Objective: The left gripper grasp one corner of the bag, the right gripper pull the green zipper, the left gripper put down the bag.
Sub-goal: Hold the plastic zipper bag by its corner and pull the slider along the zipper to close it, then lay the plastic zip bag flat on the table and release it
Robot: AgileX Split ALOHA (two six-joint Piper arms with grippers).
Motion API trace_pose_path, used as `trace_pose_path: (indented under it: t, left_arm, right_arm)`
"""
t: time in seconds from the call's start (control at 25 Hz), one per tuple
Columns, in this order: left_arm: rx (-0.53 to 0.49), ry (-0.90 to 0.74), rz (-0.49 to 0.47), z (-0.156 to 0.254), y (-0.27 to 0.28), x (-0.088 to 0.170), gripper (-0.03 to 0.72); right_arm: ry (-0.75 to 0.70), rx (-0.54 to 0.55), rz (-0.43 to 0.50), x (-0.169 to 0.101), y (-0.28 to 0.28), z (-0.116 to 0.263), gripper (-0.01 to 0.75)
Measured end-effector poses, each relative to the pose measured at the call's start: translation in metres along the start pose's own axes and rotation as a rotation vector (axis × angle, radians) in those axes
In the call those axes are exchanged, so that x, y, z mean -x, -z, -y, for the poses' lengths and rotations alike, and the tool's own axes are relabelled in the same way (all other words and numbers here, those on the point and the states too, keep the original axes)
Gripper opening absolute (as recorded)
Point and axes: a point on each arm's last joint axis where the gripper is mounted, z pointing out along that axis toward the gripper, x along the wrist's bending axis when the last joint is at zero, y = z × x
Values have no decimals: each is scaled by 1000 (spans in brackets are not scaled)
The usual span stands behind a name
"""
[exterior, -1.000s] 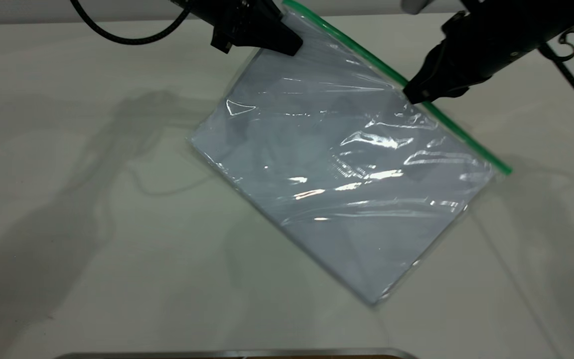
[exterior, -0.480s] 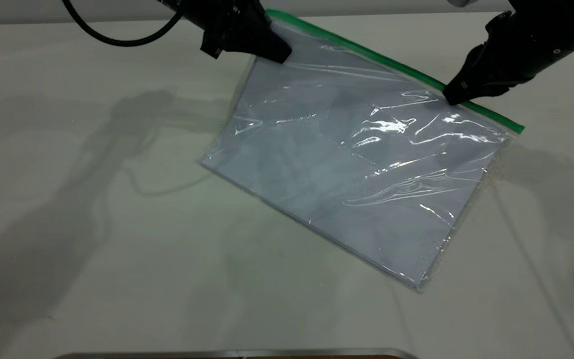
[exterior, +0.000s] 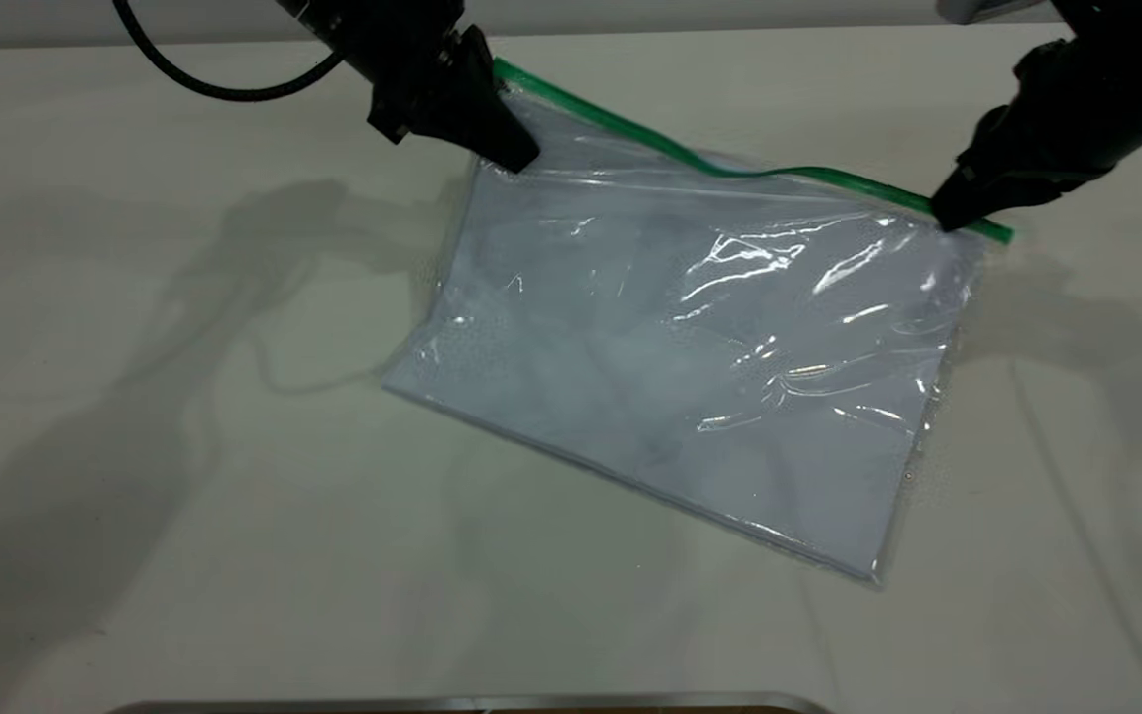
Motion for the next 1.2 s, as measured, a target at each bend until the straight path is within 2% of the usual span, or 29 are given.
trace_pose_path:
  t: [0.12,0.48,0.6,0.68,0.8,1.04,1.2]
  left_arm:
    - [-24,10,4,2,0,0,54]
    - [-12,17,14,0,-1,2,54]
    - [-15,15,16,0,-1,2,60]
    - [-39,7,17,3,0,2,79]
    - [-110,-5,5,16,6,-1,153]
    - [-83,61,-19,15,7,-3,394]
    - [-80,136,-82,12,8,-9,525]
  right_arm:
    - [-51,-10,3,9,3,6,40]
    - [-131,-23,-48,19,9,15,49]
    - [-138,-19,-45,19,9,14,72]
    - [-149,-11,-5,24,10,15,112]
    - [-183,4,86,41,14,19,218]
    - [-193,31,99,41,21,14,475]
    - [-191,101,127,41,45,-3,540]
